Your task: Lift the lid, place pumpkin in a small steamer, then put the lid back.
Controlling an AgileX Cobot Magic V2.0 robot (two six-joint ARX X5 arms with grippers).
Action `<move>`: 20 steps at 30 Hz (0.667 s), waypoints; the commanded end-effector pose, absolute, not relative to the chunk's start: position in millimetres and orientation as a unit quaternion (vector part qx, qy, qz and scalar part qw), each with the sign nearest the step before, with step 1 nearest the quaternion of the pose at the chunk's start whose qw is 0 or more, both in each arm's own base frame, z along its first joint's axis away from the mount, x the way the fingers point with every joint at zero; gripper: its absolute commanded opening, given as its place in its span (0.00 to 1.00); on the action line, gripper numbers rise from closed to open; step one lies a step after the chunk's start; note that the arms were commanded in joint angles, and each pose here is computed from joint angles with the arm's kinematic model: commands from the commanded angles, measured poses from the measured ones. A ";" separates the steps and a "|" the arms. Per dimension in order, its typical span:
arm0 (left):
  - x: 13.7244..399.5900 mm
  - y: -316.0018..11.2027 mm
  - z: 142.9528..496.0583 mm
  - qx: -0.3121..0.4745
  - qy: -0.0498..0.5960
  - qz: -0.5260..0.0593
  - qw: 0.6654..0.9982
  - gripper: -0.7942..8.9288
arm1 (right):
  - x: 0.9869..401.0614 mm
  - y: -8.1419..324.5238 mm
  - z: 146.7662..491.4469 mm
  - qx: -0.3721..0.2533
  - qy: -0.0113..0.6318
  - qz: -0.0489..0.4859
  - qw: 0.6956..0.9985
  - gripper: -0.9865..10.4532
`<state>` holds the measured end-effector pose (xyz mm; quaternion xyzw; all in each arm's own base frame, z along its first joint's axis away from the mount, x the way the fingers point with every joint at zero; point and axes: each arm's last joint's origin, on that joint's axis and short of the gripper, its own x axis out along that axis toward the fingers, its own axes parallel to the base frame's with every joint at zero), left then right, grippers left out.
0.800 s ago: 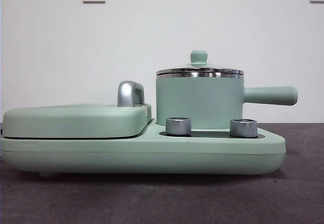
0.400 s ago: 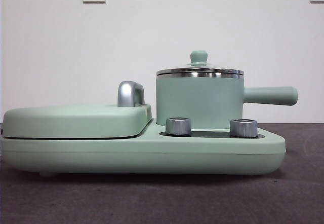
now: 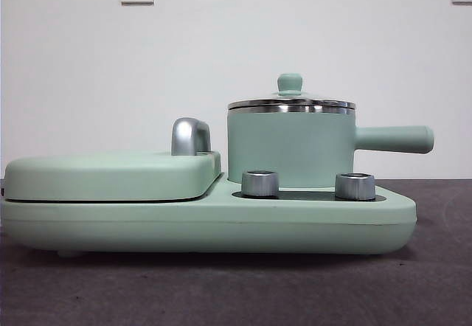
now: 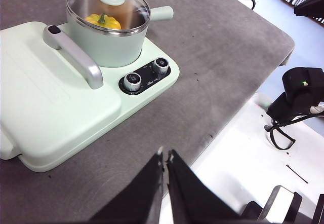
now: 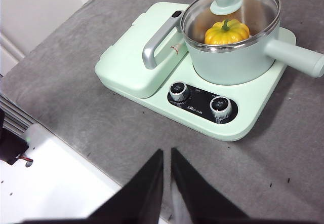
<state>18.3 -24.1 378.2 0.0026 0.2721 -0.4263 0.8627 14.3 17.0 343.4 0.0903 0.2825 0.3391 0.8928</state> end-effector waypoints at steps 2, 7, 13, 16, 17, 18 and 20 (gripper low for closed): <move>20.2 -25.0 381.5 -0.001 0.257 -0.424 0.868 0.10 | 14.0 17.0 346.3 0.095 0.277 0.342 0.893 0.10; 31.8 -29.5 363.9 -0.010 0.253 -0.398 0.882 0.10 | 14.0 17.0 346.3 0.095 0.277 0.342 0.893 0.10; 47.6 -26.5 318.8 -0.031 0.203 -0.316 0.926 0.10 | 14.0 17.0 346.3 0.095 0.277 0.342 0.893 0.10; 57.3 -23.4 290.1 -0.020 0.151 -0.275 0.949 0.10 | 14.0 17.0 346.3 0.095 0.277 0.342 0.893 0.10; 61.4 -21.8 278.8 -0.020 0.133 -0.258 0.957 0.10 | 14.0 17.0 346.3 0.095 0.277 0.342 0.893 0.10; 64.9 -20.7 268.1 -0.020 0.117 -0.247 0.962 0.10 | 14.0 17.0 346.3 0.095 0.277 0.342 0.893 0.10; 71.1 -17.8 247.4 -0.021 0.090 -0.221 0.971 0.10 | 13.9 16.9 346.4 0.095 0.276 0.342 0.893 0.10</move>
